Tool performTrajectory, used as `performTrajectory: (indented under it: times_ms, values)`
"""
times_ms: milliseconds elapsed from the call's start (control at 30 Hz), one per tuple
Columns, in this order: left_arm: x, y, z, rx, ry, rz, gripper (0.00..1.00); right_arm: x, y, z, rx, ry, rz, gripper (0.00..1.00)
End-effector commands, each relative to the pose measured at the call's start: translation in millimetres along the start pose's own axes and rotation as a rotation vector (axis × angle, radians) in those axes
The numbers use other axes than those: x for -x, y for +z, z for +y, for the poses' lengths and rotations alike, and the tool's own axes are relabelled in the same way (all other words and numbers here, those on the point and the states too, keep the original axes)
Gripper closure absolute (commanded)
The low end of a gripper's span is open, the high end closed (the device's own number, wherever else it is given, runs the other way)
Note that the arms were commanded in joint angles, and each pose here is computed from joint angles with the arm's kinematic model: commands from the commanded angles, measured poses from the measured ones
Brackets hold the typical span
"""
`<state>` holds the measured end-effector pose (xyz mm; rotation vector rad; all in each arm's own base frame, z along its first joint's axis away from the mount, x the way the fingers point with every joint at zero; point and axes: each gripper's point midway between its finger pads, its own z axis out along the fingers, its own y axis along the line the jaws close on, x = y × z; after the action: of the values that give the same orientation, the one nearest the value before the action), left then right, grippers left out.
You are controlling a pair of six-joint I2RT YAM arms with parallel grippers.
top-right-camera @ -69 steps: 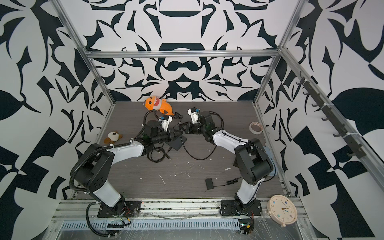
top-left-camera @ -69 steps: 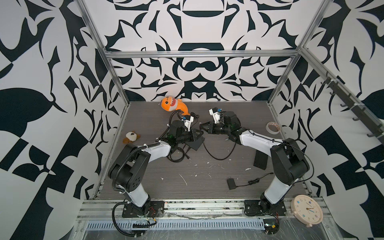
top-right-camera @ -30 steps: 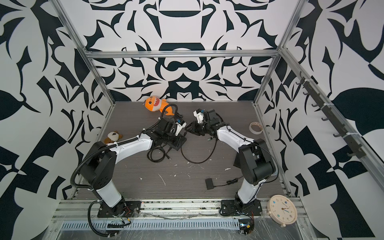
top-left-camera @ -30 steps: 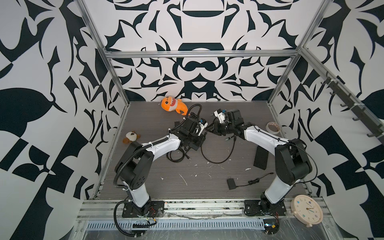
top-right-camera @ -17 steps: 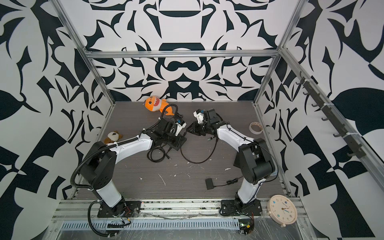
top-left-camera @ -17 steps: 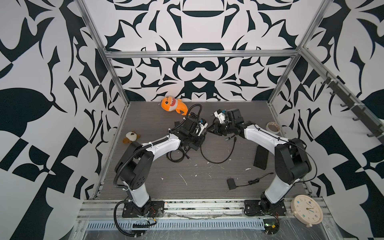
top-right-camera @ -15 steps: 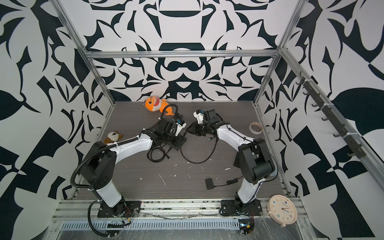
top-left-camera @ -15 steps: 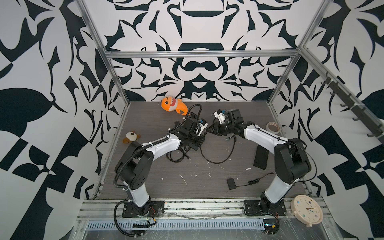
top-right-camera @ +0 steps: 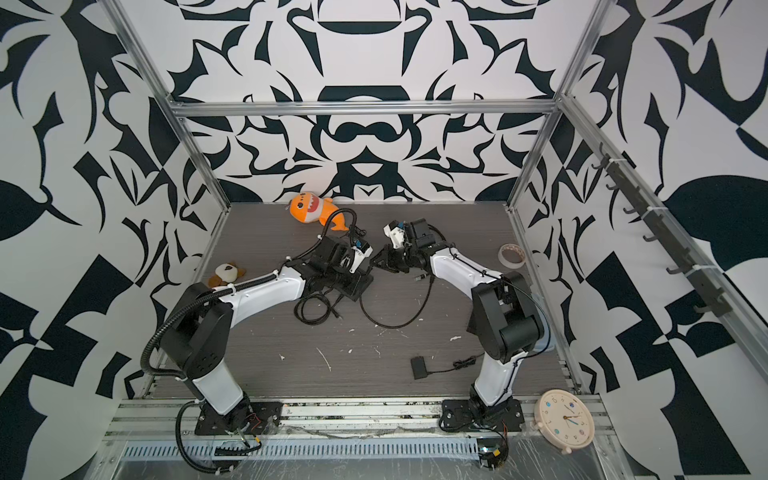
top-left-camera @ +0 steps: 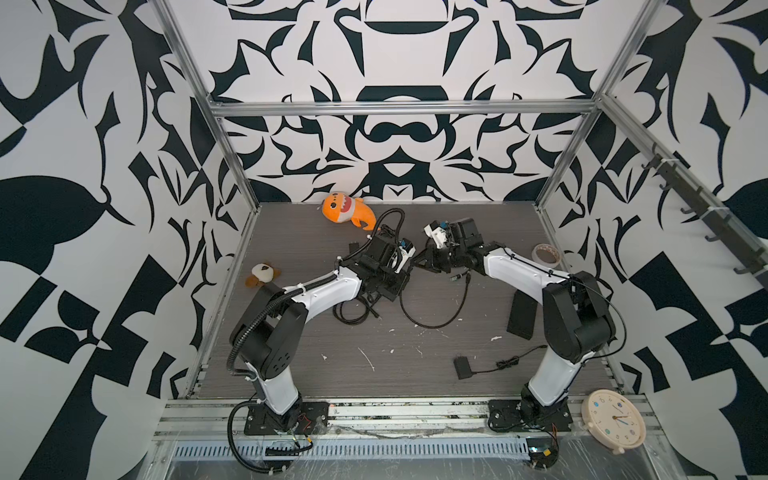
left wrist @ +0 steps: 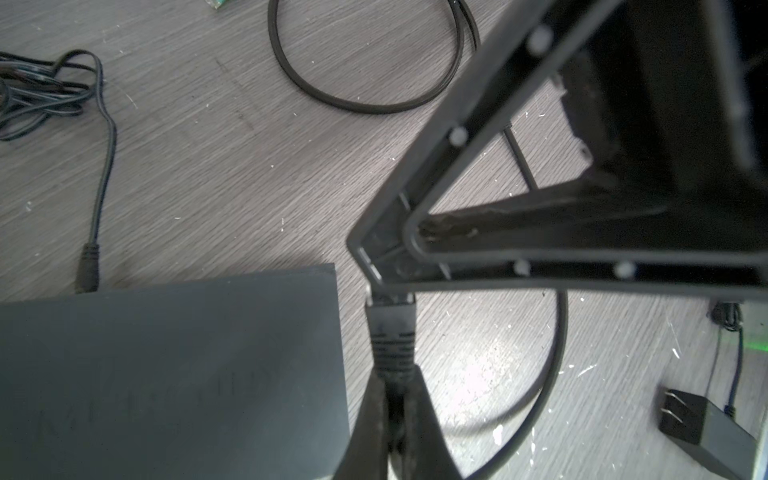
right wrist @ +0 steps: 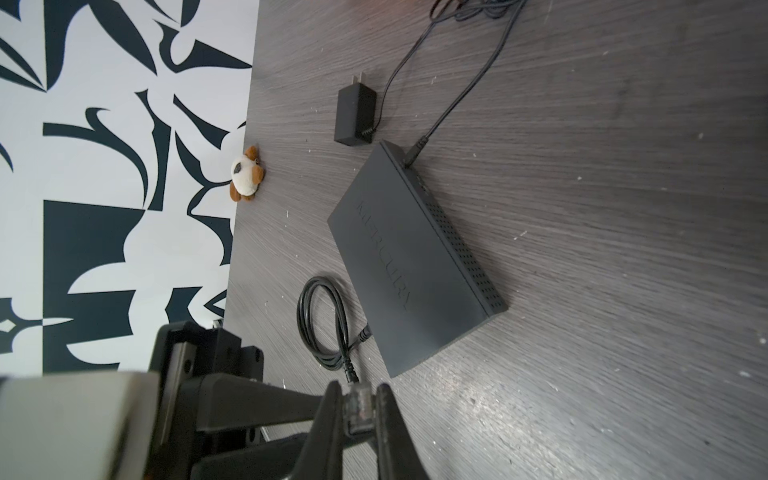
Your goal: Insert the plug into the switch port
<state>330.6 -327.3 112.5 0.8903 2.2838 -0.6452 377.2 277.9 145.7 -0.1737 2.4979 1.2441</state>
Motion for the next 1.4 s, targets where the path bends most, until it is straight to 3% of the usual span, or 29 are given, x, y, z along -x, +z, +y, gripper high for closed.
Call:
performTrajectory:
  times_ms: [0, 67, 200, 333, 700, 1367]
  values:
    - [9.2, -3.8, -2.0, 0.005, 0.029, -0.024, 1.00, 6.6, -7.4, 17.5, 0.036, -0.045, -0.021, 0.91]
    - [11.0, -4.9, 0.7, 0.023, 0.030, -0.038, 0.95, 2.4, -8.0, 16.4, 0.048, -0.038, -0.018, 0.92]
    - [12.0, -4.7, 2.4, 0.026, 0.010, -0.089, 0.73, -0.5, -10.0, 12.0, 0.090, 0.016, -0.046, 0.93]
    - [9.6, -4.1, 0.0, -0.009, -0.013, -0.176, 0.68, -1.0, -11.5, 8.4, 0.118, 0.056, -0.063, 0.94]
    - [4.4, -3.0, -9.1, -0.138, -0.077, -0.344, 0.72, -3.3, -8.1, 2.9, 0.167, 0.127, -0.070, 0.95]
    - [6.8, -2.2, -1.6, -0.211, -0.108, -0.375, 0.82, -5.0, 1.7, -0.2, 0.217, 0.169, -0.065, 0.97]
